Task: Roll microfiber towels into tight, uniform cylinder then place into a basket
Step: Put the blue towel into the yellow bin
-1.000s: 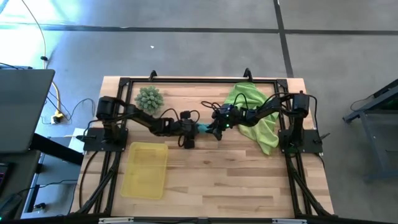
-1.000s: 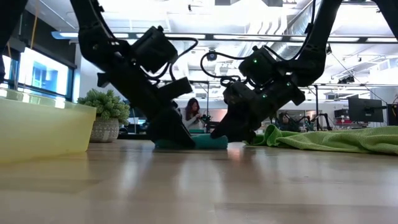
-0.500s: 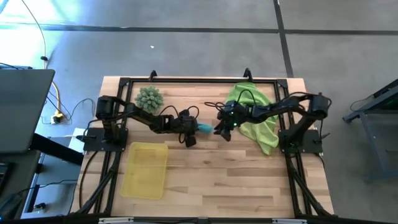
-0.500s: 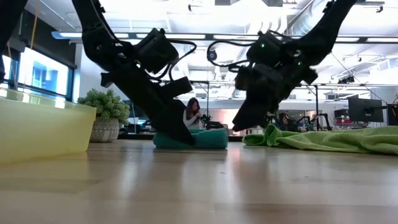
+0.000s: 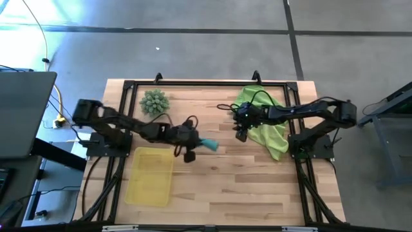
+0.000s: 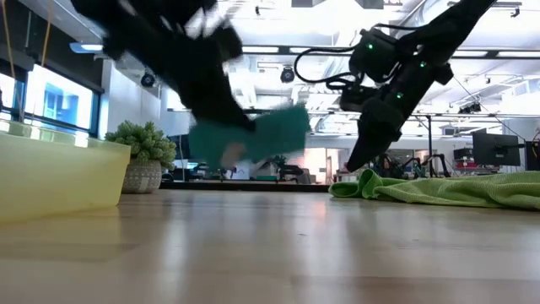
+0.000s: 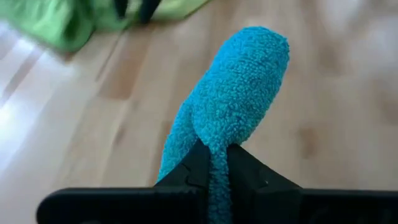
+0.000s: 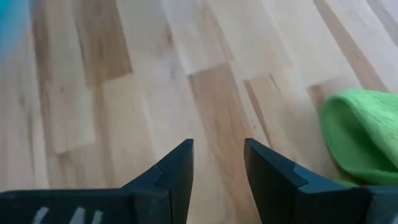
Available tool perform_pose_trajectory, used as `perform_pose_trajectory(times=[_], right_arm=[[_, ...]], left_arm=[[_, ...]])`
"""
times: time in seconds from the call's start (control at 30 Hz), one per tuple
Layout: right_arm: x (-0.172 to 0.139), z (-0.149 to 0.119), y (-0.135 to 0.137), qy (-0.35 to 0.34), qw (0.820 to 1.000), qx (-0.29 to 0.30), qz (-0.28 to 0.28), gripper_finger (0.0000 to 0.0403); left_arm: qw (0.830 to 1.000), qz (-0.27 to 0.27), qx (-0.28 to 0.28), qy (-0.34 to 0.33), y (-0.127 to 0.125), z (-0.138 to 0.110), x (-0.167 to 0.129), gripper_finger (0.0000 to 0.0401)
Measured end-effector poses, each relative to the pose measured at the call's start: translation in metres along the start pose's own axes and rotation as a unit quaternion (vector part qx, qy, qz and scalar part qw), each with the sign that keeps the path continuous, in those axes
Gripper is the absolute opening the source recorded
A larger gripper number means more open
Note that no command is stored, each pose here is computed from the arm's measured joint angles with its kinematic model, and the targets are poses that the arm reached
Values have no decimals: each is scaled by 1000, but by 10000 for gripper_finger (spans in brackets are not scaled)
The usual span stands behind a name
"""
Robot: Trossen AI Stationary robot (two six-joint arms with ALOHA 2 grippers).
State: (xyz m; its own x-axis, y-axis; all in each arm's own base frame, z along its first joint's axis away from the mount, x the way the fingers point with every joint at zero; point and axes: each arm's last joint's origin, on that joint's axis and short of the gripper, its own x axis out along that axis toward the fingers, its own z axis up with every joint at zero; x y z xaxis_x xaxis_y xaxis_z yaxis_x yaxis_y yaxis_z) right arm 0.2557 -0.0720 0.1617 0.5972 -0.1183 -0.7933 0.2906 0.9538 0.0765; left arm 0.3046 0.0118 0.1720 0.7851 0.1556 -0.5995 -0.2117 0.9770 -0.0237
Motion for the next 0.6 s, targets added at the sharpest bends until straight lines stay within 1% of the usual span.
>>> perform_pose_trajectory(times=[0.13,0.2,0.27,0.4,0.47,0.6], right_arm=[[-1,-2,-4,14,1000,5,-13,134],[1,-3,-5,17,1000,7,-14,134],[1,-4,-6,25,1000,9,-17,134],[1,-5,-6,26,999,11,-17,134],[1,-5,-6,26,999,13,-17,134],[1,-4,-6,24,999,24,-17,134]], left_arm=[[999,-16,-22,-26,-26,10,-31,15],[999,-23,-36,-18,-39,8,-48,15],[998,-42,-49,-16,-53,7,-63,15],[995,-73,-70,26,-75,-6,-93,15],[992,-72,-87,62,-82,-17,-109,15],[980,-77,-137,125,-96,-37,-135,15]])
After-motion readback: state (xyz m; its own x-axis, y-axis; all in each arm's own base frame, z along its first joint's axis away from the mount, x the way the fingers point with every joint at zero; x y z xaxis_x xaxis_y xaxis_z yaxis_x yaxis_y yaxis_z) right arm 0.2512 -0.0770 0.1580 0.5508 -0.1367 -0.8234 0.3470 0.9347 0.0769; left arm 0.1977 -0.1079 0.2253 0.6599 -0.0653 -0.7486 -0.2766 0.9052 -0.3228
